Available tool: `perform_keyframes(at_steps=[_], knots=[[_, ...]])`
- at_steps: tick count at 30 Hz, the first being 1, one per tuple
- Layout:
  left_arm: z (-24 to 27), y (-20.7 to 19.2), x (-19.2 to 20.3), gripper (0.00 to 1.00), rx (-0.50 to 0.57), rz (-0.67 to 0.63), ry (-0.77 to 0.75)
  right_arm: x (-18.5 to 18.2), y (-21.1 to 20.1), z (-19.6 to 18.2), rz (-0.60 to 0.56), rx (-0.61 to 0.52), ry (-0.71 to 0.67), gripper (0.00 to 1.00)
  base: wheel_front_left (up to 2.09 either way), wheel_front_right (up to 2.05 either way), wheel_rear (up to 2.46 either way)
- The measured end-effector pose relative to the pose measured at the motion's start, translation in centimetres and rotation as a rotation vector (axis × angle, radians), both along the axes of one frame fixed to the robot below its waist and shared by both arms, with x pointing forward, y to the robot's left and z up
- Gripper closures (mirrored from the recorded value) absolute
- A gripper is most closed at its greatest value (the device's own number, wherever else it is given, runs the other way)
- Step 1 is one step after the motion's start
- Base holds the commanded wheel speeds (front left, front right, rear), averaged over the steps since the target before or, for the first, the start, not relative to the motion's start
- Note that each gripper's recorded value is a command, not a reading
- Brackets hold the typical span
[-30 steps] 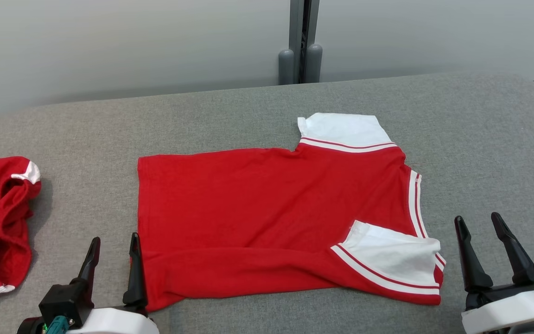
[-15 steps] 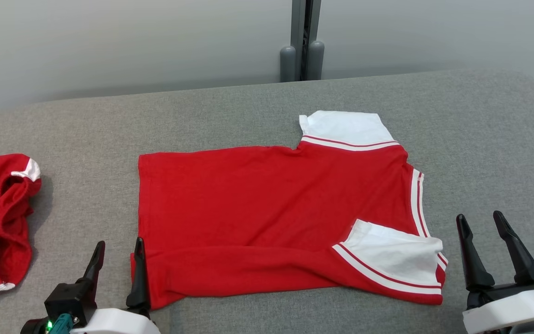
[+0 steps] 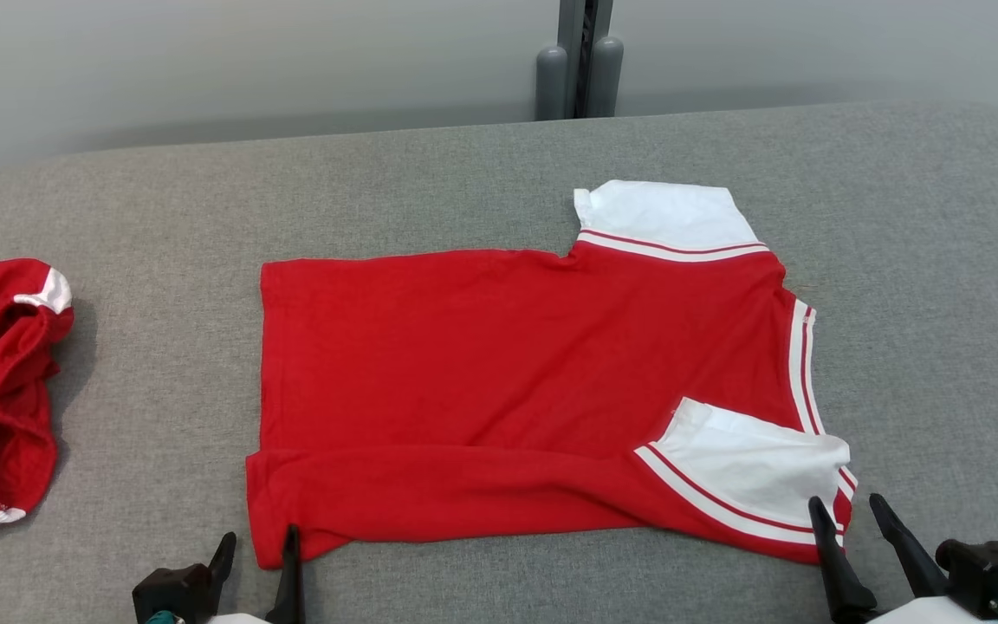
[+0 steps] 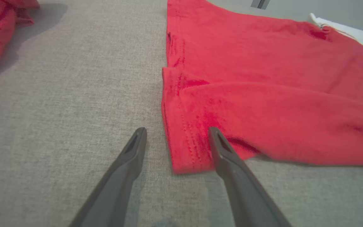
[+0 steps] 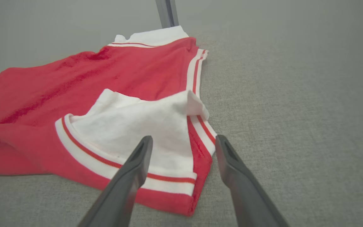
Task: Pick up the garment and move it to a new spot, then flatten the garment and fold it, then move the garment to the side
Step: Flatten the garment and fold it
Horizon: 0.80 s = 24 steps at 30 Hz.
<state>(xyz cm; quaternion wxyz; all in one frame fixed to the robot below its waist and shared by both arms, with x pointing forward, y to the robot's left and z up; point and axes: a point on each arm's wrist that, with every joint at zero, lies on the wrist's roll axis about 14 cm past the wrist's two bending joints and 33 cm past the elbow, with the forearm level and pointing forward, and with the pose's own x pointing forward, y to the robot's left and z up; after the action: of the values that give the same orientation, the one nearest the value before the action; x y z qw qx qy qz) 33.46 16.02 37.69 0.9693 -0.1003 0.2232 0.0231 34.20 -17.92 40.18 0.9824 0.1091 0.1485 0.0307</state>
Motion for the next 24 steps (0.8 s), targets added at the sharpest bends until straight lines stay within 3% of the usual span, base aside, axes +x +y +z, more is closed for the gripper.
perform_keyframes(at_steps=[10,11,12,13,14,16,17,24], knots=[[-2.5,0.0,0.1,0.0,-0.039,0.006,0.074,-0.9,0.2,-3.8,-0.012,0.032,0.12,0.0,0.0,0.0,0.0],[-2.5,0.0,0.3,0.14,-0.042,0.005,0.072,-0.8,0.4,-3.9,-0.009,0.036,0.125,0.0,0.0,0.0,0.0],[-2.5,-0.1,0.3,0.52,-0.043,0.001,0.073,-0.8,0.6,-4.1,-0.004,0.041,0.132,0.0,0.0,0.0,0.0],[-2.6,0.0,0.3,0.87,-0.044,0.0,0.073,-0.7,0.7,-4.1,-0.002,0.044,0.135,0.05,0.0,0.0,0.0],[-2.5,0.0,0.5,1.0,-0.042,-0.001,0.068,-0.6,0.8,-4.2,0.001,0.049,0.136,0.43,0.0,0.0,0.0],[-2.4,-0.2,0.7,1.0,-0.045,-0.009,0.059,-0.5,1.0,-4.3,0.008,0.058,0.143,0.96,0.0,0.0,0.0],[-2.4,-0.2,0.7,1.0,-0.045,-0.009,0.059,-0.5,1.0,-4.3,0.008,0.058,0.143,1.0,0.0,0.0,0.0],[-1.6,0.2,0.7,1.0,-0.042,-0.015,0.029,0.0,0.2,-3.3,-0.001,0.066,0.11,1.0,0.0,0.0,0.0]])
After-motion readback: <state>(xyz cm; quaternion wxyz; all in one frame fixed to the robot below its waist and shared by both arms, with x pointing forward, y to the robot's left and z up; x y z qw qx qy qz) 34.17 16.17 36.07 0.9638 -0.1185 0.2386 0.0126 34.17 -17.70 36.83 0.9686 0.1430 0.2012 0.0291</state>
